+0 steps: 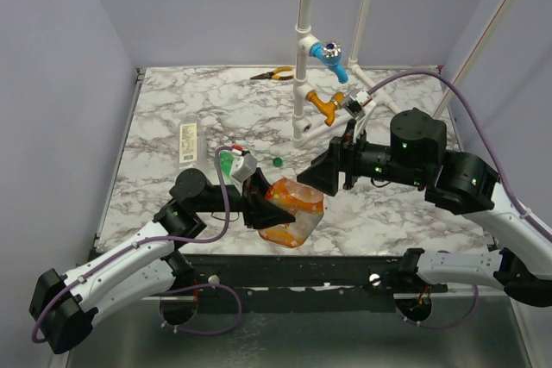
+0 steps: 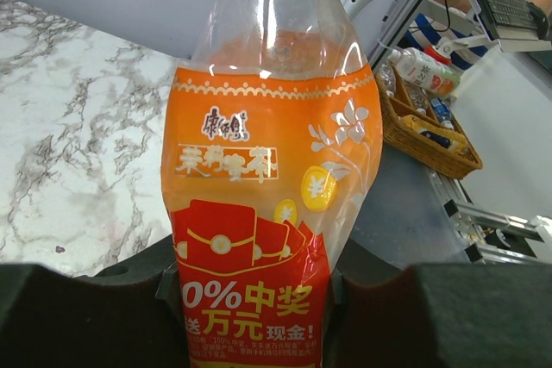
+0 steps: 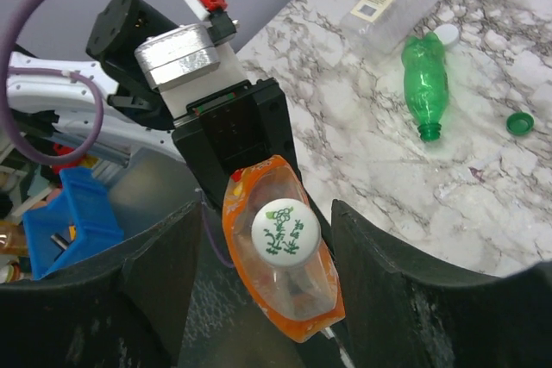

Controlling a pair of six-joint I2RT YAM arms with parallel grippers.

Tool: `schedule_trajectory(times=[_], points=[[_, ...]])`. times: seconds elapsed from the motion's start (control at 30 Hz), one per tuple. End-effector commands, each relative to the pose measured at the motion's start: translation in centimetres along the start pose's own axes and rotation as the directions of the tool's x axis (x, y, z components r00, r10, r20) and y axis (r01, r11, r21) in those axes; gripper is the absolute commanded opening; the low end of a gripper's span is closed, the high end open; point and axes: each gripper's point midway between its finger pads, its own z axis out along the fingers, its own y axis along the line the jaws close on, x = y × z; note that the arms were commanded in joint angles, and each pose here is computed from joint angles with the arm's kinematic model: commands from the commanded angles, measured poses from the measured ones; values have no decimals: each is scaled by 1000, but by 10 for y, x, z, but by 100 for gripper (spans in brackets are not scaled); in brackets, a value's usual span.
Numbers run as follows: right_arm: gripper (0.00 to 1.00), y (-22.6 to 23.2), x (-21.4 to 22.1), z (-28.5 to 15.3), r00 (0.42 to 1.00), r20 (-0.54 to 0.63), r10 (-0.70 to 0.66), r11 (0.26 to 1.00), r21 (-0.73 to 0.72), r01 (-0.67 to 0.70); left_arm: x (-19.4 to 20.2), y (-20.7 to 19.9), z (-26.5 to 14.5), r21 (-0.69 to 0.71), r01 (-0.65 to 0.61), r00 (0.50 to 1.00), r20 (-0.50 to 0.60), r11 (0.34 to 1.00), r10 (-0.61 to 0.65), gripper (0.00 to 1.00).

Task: Screw on the bottle caps
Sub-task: Screw the bottle cap onto the plastic bottle.

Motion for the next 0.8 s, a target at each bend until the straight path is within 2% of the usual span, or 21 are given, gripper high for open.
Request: schedule_trajectory(times=[0.0, 0.4, 0.5, 0.6, 0.7, 0.77], points=[[62, 16, -3, -8, 1000, 18, -14, 997, -78, 16, -12, -14, -2, 50, -39, 999, 25, 998, 38, 0], [52, 11, 4, -11, 1000, -6, 0, 998, -55, 0, -18, -17, -2, 54, -51, 998, 38, 997, 49, 0], [43, 12, 3, -11, 1000, -10, 0, 998, -58, -1, -19, -17, -2, 53, -54, 998, 41, 997, 52, 0], [39, 12, 4, -10, 1000, -20, 1, 998, -57, -3, -19, -16, -2, 51, -57, 998, 43, 997, 55, 0], [27, 8, 4, -8, 1000, -22, 14, 1000, -28, -15, -19, -13, -1, 35, -57, 997, 49, 998, 55, 0], [19, 2, 3, -4, 998, -31, 46, 999, 20, -46, -25, 0, -1, -39, -68, 995, 75, 997, 71, 0]])
